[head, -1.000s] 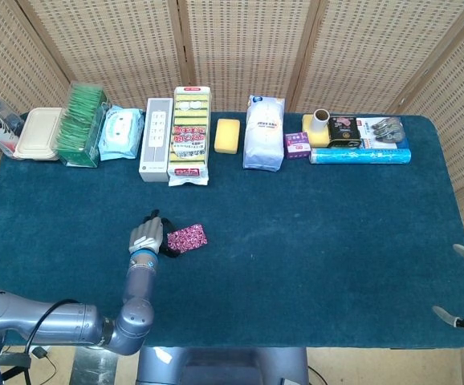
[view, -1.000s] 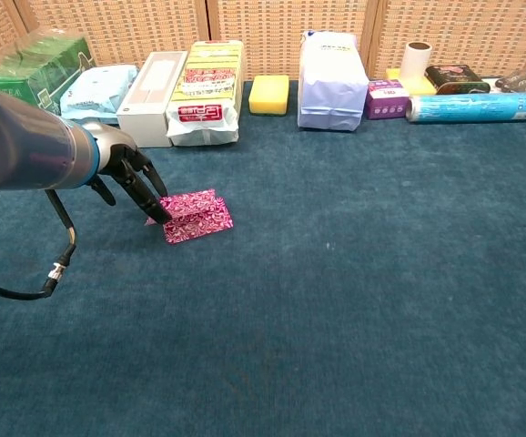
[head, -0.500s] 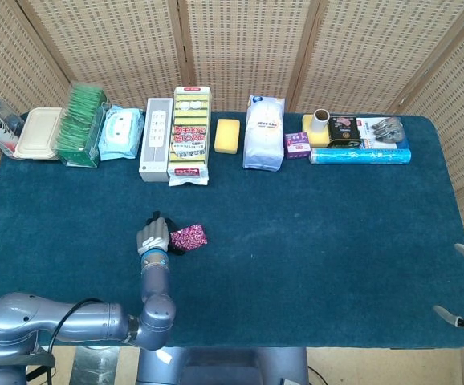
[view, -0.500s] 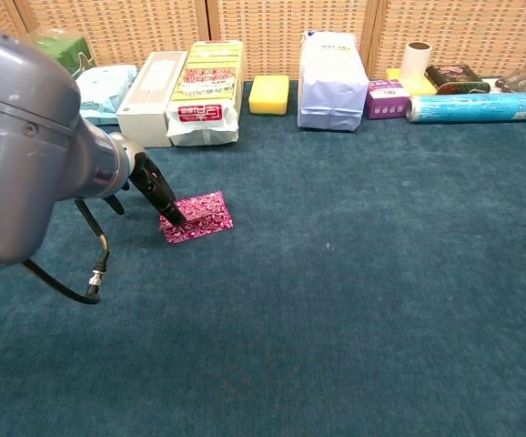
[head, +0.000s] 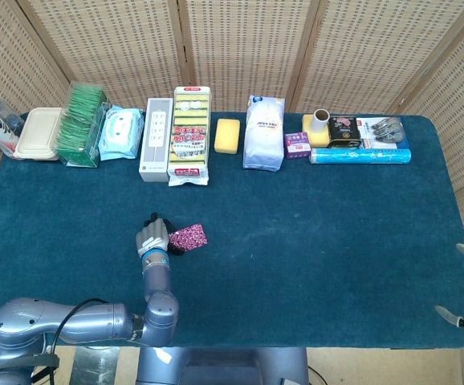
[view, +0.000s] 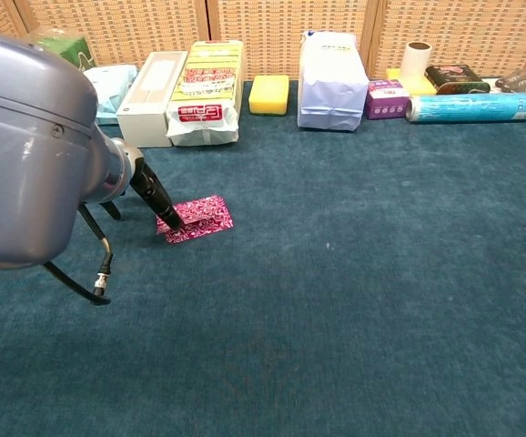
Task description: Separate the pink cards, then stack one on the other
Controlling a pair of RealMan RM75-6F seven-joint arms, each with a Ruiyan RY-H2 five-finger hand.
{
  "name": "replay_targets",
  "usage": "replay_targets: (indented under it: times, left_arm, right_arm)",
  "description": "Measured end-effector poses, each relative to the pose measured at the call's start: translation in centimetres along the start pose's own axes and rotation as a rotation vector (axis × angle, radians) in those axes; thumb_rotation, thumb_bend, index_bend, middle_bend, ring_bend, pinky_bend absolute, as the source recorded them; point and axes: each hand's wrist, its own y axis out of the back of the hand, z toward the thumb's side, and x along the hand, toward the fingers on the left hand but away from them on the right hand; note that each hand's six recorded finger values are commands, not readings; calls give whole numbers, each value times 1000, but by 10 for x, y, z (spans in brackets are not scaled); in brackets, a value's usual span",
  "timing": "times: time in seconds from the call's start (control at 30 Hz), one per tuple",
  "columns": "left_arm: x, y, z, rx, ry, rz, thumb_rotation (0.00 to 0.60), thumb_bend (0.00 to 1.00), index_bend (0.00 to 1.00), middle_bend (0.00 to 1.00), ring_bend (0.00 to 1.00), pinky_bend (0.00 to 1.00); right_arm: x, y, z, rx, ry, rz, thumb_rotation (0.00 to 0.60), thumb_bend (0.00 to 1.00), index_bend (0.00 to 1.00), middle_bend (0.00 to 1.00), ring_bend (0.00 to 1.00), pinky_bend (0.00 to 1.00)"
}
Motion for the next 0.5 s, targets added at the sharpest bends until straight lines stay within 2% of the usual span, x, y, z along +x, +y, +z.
replay_targets:
  times: [0.5]
  left_arm:
    - [2, -2, 4, -36, 1, 3, 600, 267, 366, 0, 0, 183]
  right_arm:
    - [1, 2, -1, -8, 0, -4, 600, 0, 102, 2, 0, 0]
